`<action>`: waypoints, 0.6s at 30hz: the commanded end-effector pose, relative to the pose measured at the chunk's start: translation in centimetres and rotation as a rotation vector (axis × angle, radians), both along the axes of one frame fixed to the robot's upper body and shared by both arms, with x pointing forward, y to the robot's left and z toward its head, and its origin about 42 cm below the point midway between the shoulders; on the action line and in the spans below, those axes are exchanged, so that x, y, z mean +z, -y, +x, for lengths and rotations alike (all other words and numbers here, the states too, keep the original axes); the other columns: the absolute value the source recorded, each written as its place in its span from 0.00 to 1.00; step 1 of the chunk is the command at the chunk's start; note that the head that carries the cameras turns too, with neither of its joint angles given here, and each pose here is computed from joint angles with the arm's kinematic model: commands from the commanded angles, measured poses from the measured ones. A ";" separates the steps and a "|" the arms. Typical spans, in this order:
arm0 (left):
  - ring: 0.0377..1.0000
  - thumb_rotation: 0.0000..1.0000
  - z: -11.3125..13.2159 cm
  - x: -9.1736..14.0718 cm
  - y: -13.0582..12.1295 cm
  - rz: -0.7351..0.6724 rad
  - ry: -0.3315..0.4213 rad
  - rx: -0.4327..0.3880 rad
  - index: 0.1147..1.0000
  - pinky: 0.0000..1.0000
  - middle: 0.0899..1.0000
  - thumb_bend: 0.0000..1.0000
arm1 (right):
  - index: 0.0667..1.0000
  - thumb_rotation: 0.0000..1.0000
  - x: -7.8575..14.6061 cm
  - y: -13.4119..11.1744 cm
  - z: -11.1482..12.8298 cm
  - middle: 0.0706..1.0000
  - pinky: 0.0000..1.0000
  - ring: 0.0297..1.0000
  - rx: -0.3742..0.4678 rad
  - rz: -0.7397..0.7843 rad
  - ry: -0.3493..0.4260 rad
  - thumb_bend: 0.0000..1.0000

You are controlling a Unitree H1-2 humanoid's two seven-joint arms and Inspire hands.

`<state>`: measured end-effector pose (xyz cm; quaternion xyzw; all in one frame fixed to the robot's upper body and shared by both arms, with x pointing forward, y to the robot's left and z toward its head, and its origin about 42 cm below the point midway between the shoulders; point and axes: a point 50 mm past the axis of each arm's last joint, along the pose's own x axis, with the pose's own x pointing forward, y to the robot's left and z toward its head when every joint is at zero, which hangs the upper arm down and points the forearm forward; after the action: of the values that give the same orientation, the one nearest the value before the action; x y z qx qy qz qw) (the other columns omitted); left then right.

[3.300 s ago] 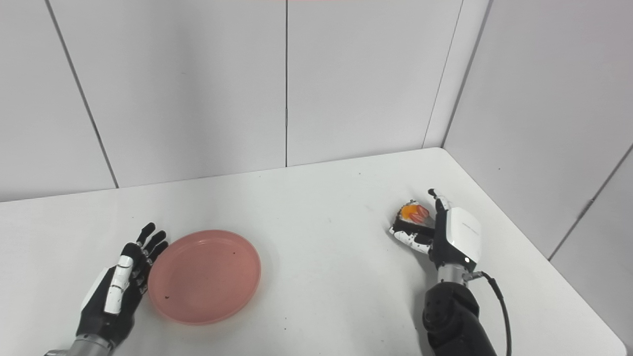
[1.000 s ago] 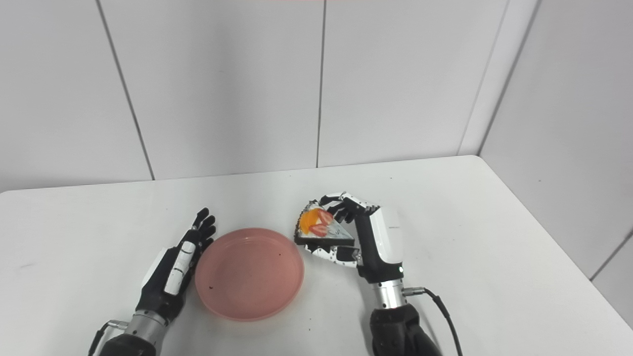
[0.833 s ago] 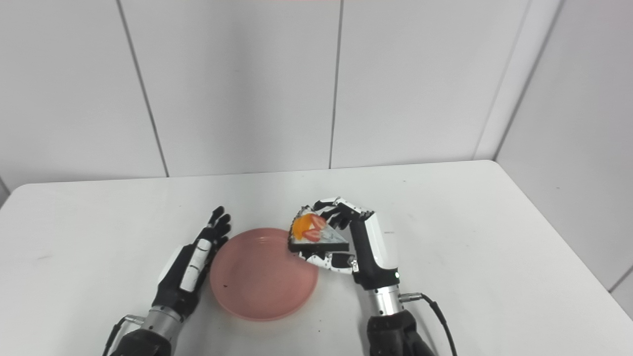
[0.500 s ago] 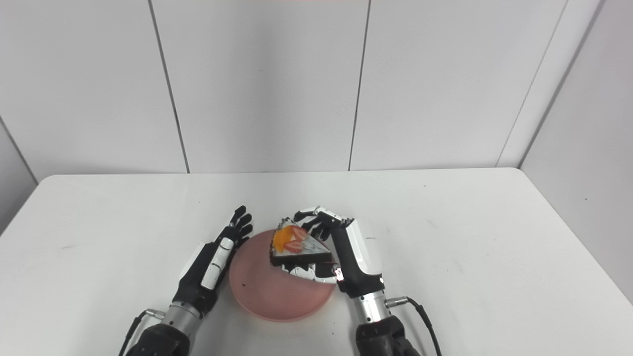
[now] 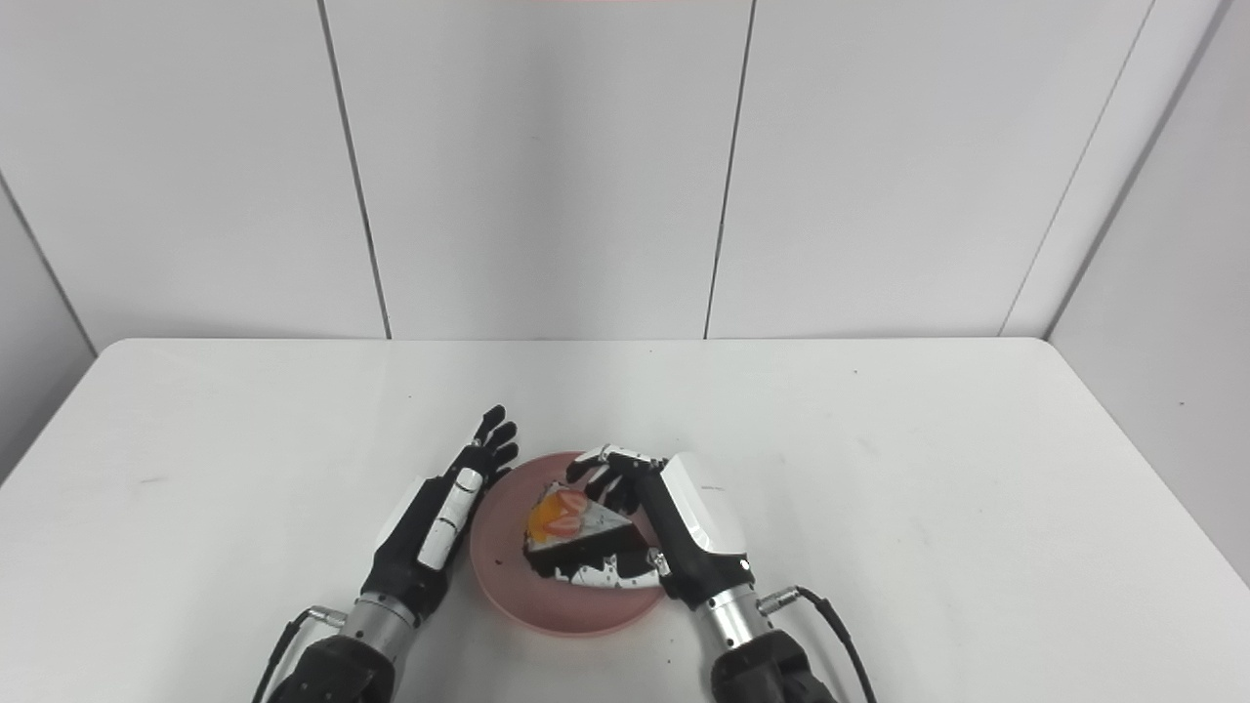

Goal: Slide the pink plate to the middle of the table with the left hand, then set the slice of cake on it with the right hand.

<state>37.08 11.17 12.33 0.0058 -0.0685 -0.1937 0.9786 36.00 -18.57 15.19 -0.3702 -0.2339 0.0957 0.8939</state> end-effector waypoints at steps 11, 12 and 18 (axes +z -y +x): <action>0.97 1.00 -1.0 -1.3 0.1 0.015 -0.049 0.004 0.98 0.98 0.98 0.74 | 0.68 0.13 2.8 0.3 -0.2 0.70 0.58 0.66 0.005 -0.005 0.090 0.61; 0.97 1.00 -0.9 -1.3 0.0 0.019 -0.045 0.003 0.98 0.97 0.98 0.74 | 0.71 0.13 2.9 0.3 -0.4 0.72 0.59 0.68 0.006 -0.003 0.091 0.62; 0.98 1.00 -1.0 -1.3 -0.1 0.004 -0.045 -0.003 0.99 0.97 0.99 0.73 | 0.89 0.31 3.7 0.2 -1.2 0.91 0.73 0.87 0.015 0.018 0.064 0.61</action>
<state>36.96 11.07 12.27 0.0075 -0.0618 -0.1965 0.9785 34.64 -18.81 17.42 -0.3735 -0.2487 0.0952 0.8886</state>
